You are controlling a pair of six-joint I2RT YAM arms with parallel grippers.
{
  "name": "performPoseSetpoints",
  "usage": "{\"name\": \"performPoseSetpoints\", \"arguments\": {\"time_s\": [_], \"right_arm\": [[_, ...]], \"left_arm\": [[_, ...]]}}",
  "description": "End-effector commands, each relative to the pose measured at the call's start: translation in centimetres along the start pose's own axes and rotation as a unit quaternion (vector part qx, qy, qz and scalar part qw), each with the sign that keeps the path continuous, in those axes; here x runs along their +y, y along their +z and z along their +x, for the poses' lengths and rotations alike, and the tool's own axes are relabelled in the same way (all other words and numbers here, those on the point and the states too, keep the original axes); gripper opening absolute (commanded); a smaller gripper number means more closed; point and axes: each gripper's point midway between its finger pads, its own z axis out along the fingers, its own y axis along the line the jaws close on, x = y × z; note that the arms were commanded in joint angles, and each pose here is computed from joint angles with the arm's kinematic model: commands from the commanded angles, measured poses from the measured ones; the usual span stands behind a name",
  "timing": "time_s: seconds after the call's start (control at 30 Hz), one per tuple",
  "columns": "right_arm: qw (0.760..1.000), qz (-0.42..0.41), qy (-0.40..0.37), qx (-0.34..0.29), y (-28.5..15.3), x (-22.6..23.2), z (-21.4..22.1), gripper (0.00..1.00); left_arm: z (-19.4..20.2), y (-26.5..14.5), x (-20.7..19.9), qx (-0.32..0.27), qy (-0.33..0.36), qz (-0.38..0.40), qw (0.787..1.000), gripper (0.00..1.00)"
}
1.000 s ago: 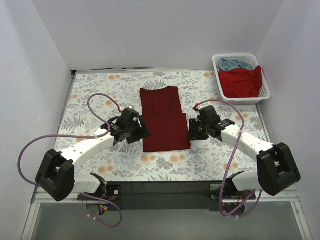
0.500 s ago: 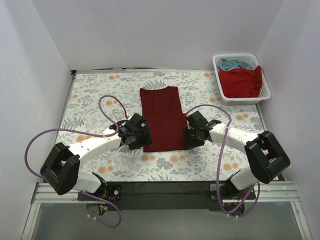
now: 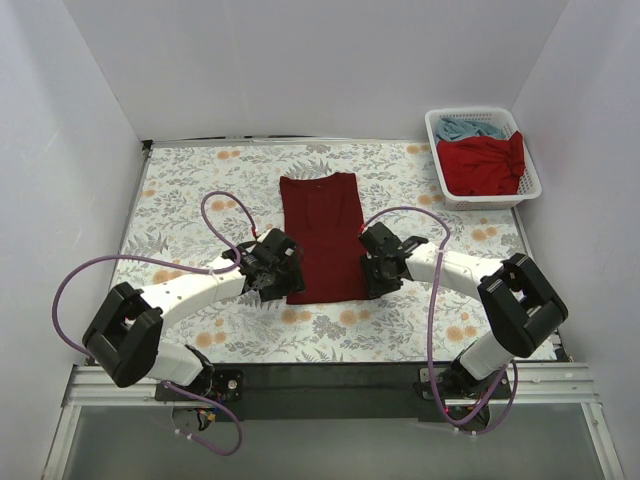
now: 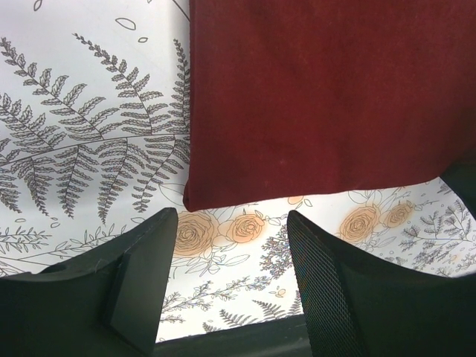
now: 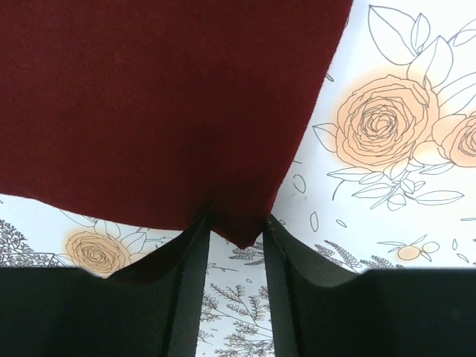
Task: Fold and stack the t-shirts
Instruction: Fold the tshirt
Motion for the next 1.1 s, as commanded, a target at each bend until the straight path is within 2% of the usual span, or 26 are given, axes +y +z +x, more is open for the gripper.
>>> {"name": "performPoseSetpoints", "arguments": {"time_s": [0.0, 0.2, 0.23, 0.33, 0.43, 0.53, 0.57, 0.7, 1.07], "right_arm": [[0.999, 0.034, 0.0, 0.032, 0.4, -0.8, 1.6, 0.39], [0.998, 0.05, -0.006, 0.037, 0.5, -1.2, 2.1, 0.23], [0.998, 0.051, -0.008, 0.04, 0.6, -1.2, 2.2, 0.15], [0.998, 0.048, -0.011, 0.043, 0.7, -1.1, 2.3, 0.01], [0.998, 0.044, -0.014, 0.04, 0.7, -1.0, 2.1, 0.01], [0.998, 0.04, -0.016, 0.039, 0.8, -0.9, 2.2, 0.01], [0.998, 0.038, -0.016, 0.039, 0.8, -0.8, 2.2, 0.01], [0.998, 0.035, -0.019, 0.041, 0.9, -0.7, 2.3, 0.01], [0.998, 0.028, -0.026, 0.049, 1.4, -0.4, 2.6, 0.01]], "left_arm": [[-0.6, -0.1, -0.4, -0.011, 0.001, -0.002, 1.0, 0.59], [-0.2, 0.3, -0.3, -0.001, 0.002, -0.008, 1.0, 0.59], [0.0, 0.5, -0.2, 0.003, 0.004, -0.011, 1.0, 0.59], [0.0, 0.7, -0.4, 0.005, 0.004, -0.012, 1.0, 0.59], [0.0, 0.9, -0.4, 0.007, 0.005, -0.018, 1.0, 0.57], [0.0, 1.2, -0.4, 0.011, 0.008, -0.025, 1.0, 0.51], [0.1, 1.4, -0.5, 0.014, 0.009, -0.028, 0.999, 0.46], [0.3, 1.9, -0.2, 0.019, 0.013, -0.046, 0.999, 0.41], [-0.3, 2.2, 1.3, 0.009, 0.016, -0.109, 0.994, 0.39]]}}
